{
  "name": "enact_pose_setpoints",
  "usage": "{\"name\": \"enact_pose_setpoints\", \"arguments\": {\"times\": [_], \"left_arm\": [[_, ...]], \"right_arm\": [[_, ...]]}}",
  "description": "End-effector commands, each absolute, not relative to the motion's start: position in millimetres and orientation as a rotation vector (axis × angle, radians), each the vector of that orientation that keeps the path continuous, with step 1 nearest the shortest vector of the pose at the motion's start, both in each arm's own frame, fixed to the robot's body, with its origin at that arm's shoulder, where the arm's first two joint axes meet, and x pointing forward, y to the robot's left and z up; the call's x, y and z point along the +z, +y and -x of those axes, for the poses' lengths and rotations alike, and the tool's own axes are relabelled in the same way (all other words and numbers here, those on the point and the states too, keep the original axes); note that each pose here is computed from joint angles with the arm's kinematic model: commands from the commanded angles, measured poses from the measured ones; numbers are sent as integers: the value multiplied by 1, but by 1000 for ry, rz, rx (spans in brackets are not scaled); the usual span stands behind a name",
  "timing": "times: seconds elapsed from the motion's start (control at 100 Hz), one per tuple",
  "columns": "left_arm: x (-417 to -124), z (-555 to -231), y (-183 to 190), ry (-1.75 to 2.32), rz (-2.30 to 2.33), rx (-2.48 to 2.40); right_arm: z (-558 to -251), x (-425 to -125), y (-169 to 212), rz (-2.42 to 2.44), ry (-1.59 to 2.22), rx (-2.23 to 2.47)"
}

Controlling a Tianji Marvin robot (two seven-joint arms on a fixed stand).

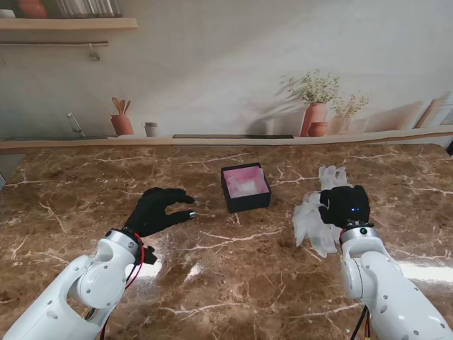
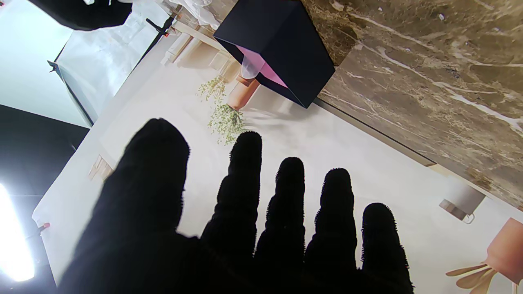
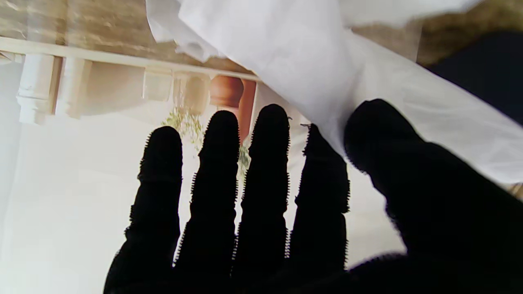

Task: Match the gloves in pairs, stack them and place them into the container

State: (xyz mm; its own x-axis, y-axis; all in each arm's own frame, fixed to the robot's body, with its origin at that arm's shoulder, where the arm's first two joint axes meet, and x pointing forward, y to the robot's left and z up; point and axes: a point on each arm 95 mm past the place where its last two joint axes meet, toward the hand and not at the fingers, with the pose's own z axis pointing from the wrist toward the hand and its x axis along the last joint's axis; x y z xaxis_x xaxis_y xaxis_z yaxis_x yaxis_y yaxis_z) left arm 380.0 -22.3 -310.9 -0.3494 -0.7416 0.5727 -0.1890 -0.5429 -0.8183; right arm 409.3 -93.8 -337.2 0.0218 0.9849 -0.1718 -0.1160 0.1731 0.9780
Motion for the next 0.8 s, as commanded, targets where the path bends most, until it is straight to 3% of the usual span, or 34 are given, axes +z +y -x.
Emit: {"name": "enact_pose_setpoints", "arguments": {"times": [0.0,0.35,0.79], "left_arm": [[-309,-378,-23,1216,1490,-1954],[-301,-374,-26,1211,1453,-1975],[-295,-358,-39,1388,1455,-2070]], "right_arm": [[-407,-328,-87,-1003,1165,1179],[-382,-272,-62,-1151,983,1567],[-350,-261,-20,-1421,856,1931]]}}
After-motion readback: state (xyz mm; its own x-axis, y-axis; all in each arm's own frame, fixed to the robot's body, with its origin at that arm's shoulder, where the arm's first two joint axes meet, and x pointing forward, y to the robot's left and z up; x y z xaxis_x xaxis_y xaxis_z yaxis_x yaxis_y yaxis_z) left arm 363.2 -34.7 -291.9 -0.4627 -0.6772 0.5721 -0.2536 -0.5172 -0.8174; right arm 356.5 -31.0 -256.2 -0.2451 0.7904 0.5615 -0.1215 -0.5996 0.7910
